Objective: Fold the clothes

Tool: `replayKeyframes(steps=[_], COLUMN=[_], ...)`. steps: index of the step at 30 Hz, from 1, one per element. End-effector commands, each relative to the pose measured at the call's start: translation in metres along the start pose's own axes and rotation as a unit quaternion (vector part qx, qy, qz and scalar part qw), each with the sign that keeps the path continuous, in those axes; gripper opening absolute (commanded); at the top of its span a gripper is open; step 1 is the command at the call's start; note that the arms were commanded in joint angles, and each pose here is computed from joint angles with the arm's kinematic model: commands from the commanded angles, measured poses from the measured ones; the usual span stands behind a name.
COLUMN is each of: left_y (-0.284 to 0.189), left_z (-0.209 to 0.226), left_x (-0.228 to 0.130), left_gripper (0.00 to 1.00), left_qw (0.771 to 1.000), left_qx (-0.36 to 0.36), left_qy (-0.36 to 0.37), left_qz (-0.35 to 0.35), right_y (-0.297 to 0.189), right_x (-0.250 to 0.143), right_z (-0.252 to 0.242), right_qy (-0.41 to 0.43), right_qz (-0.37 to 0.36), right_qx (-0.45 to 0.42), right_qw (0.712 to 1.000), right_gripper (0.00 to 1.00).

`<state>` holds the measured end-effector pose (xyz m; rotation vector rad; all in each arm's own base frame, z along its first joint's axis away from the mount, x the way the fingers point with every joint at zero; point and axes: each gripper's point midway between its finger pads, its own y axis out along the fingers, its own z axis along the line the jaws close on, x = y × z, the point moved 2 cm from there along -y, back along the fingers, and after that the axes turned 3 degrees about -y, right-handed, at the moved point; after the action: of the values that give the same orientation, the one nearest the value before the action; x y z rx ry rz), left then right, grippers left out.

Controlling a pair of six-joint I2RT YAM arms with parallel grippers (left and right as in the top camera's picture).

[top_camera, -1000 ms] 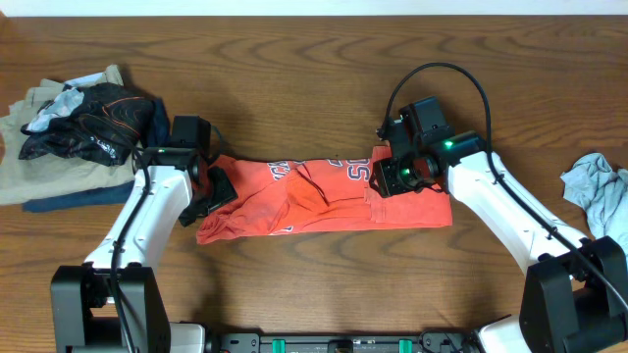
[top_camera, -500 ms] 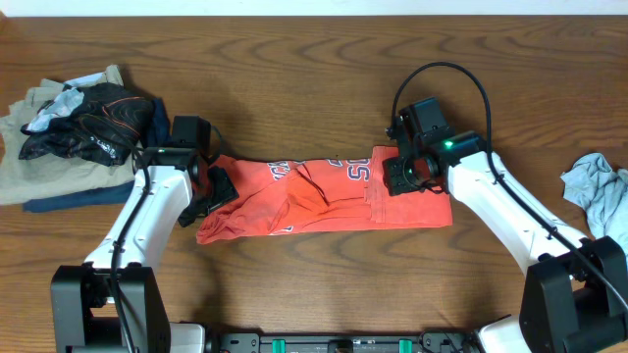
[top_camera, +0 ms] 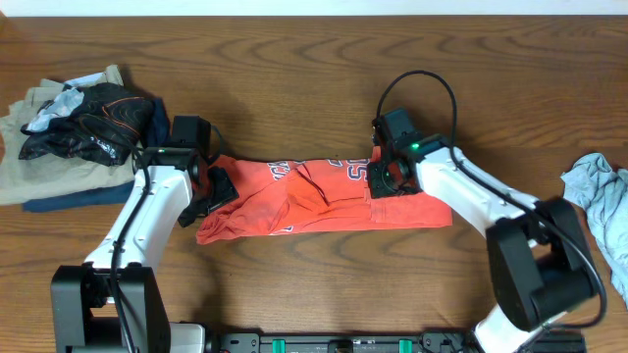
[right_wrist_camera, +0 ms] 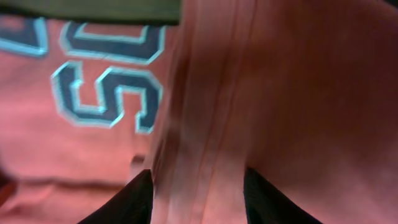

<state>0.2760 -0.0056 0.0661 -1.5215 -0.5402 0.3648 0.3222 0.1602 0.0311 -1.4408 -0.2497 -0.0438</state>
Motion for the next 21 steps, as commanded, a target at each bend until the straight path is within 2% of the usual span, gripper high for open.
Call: replayKeyframes(steps=[1,8,11,12,21], left_y=[-0.003,-0.003,-0.003,-0.003,-0.003], left_z=[0.001,0.001,0.001,0.000,0.001], left_x=[0.003,0.003,0.003,0.003,0.002], left_gripper=[0.73,0.73,0.73,0.73,0.73], left_qw=[1.000,1.000,1.000,1.000,1.000], left_qx=[0.000,0.000,0.000,0.000,0.001], left_qy=[0.000,0.000,0.000,0.000,0.000], left_qz=[-0.005,-0.005,-0.005,-0.005,-0.003], right_y=[0.011,0.014,0.014,0.014,-0.008], right_x=[0.000,-0.001,-0.002,-0.002,0.008], right_z=[0.003,0.006,0.008,0.008,0.025], right_qy=[0.027,0.024,0.023,0.023,-0.010], right_qz=[0.003,0.005,0.007,0.007,-0.015], right_qx=[-0.013,-0.012,-0.008,-0.008,0.042], right_qw=[1.000,1.000,1.000,1.000,0.999], right_gripper=[0.44,0.37,0.04,0.01,0.01])
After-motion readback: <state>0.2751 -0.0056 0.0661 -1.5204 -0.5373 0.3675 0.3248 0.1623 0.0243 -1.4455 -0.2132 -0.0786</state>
